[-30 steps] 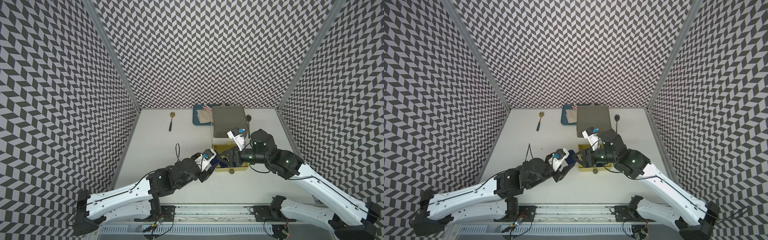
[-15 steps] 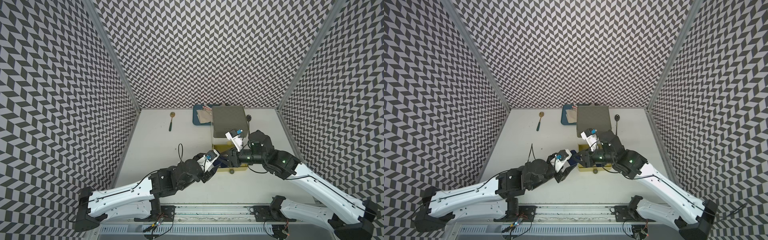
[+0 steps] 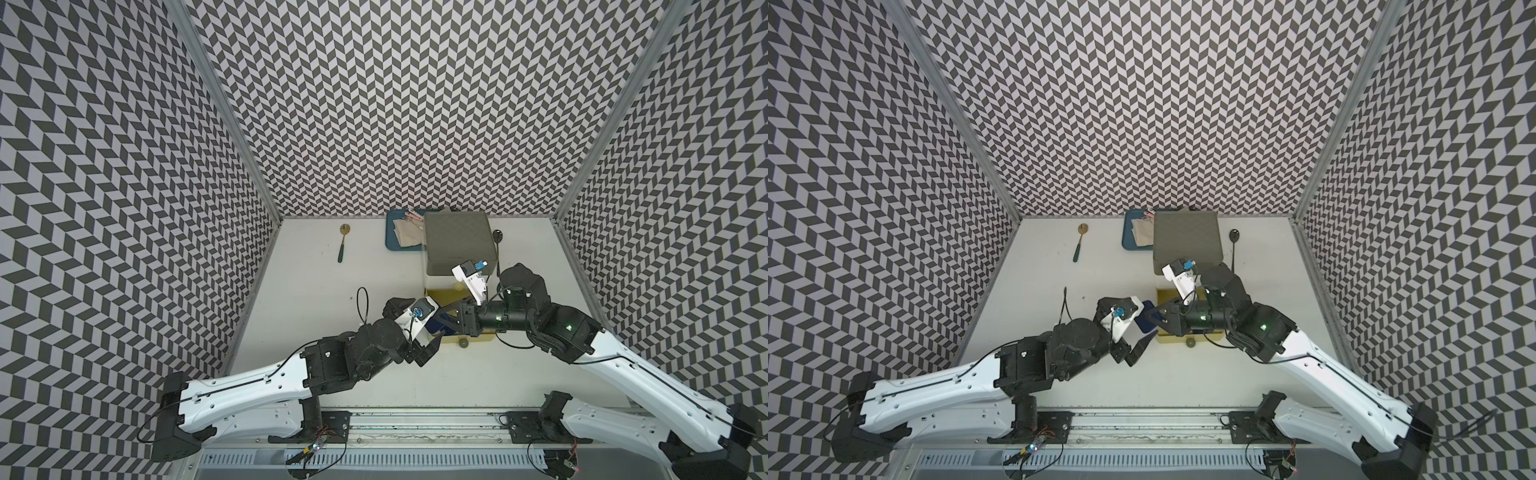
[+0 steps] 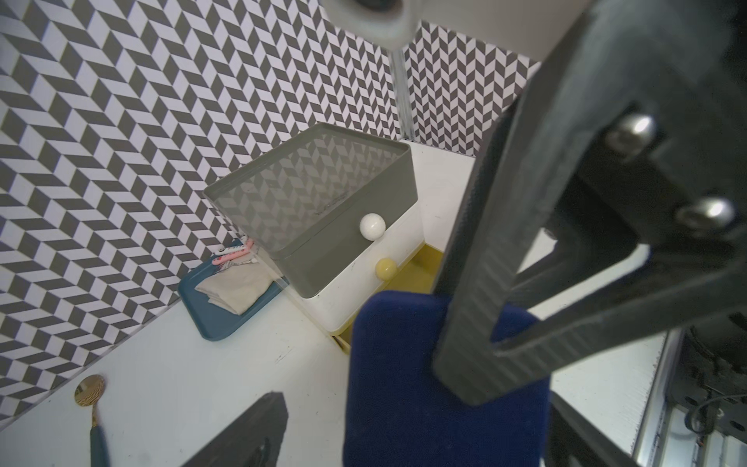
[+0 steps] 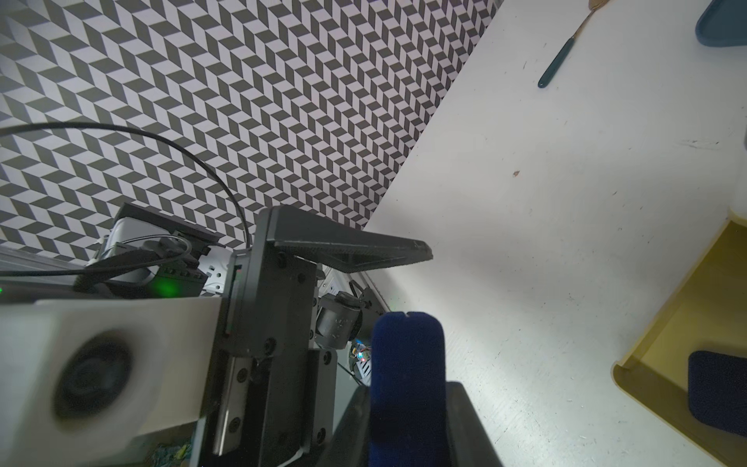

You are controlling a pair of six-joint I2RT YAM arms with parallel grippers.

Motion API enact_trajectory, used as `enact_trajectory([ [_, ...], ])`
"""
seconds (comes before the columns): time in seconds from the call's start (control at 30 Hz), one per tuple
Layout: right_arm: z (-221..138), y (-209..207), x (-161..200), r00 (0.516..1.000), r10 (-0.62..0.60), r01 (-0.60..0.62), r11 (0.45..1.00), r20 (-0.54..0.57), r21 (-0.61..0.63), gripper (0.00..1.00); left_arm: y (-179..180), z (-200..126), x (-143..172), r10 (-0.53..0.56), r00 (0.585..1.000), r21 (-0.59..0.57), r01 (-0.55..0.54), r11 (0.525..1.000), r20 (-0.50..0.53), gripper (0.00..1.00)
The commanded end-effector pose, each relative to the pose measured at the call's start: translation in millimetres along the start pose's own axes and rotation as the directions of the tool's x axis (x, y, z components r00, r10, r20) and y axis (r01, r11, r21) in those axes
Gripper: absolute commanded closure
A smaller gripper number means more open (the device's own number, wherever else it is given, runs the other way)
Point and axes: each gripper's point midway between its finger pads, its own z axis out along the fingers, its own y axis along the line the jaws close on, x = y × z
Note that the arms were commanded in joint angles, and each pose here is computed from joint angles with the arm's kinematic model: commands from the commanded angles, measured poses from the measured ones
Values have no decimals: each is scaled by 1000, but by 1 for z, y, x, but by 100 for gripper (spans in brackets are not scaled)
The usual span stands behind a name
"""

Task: Place the brooch boxes into the drawer by color
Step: Place the brooch box in the drawer.

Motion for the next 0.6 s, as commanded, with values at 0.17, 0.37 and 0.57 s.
enact_trajectory([
  [0.17,-8,-70,-4,990,65,-83,986,127,143,84,66,-7,-4,-214,976,-163,218,962,40,0],
  [0.37,-3,-120,14,982,109,-142,964,153,226,84,102,-7,3,-309,950,-130,311,941,35,0],
  [0.57,-1,-152,18,966,142,-200,940,214,277,85,110,-5,13,-332,943,-113,332,936,18,0],
])
